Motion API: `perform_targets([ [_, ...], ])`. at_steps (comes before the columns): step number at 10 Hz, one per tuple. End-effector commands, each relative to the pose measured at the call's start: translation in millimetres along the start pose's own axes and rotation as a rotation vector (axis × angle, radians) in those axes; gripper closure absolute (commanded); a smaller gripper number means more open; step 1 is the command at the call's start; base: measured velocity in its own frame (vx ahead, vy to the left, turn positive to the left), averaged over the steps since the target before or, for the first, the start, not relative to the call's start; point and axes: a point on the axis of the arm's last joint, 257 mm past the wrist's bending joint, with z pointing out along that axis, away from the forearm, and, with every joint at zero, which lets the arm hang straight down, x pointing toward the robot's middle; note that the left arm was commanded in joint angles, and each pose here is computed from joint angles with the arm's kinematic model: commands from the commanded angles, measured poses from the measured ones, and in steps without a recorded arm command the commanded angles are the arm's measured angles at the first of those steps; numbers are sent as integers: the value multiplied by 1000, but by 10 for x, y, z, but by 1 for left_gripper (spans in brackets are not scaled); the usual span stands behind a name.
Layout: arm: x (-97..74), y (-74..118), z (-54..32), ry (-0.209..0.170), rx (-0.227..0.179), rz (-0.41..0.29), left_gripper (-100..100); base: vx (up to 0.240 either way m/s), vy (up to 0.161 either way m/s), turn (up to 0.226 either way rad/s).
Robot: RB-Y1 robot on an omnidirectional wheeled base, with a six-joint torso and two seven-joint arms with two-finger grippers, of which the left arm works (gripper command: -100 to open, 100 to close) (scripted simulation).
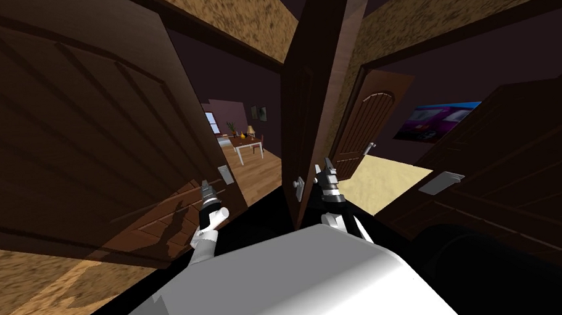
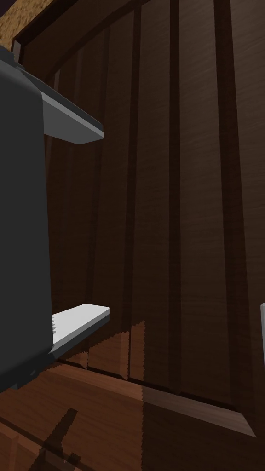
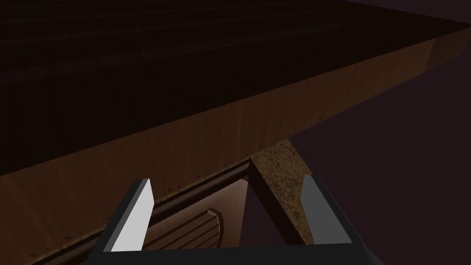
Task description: Pull the door open
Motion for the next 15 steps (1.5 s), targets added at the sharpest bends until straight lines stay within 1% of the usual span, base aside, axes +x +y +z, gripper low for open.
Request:
perform_targets([
  [1,38,122,13,-8,-32,-5,-100,41,65,-93],
  [2,41,139,6,-7,-36,-4,-100,29,48,-39],
  [4,122,303,15,-17,-83,-15,-100,41,49,-90],
  [5,160,340,32,-23,-97,-21,-100,59,64,-87],
  [7,266,515,0,-24,-148,-31,-100,56,79,-98],
  [9,368,635,-25,-25,-187,-42,-100,46,62,-89],
  [10,452,715,-49,-24,-215,-51,-100,55,58,-92],
  [11,493,751,-62,-23,-227,-55,-100,48,60,-76],
  [14,563,806,-85,-21,-248,-62,-100,17,31,-27],
  [15,546,788,-76,-20,-244,-60,-100,-4,7,-22],
])
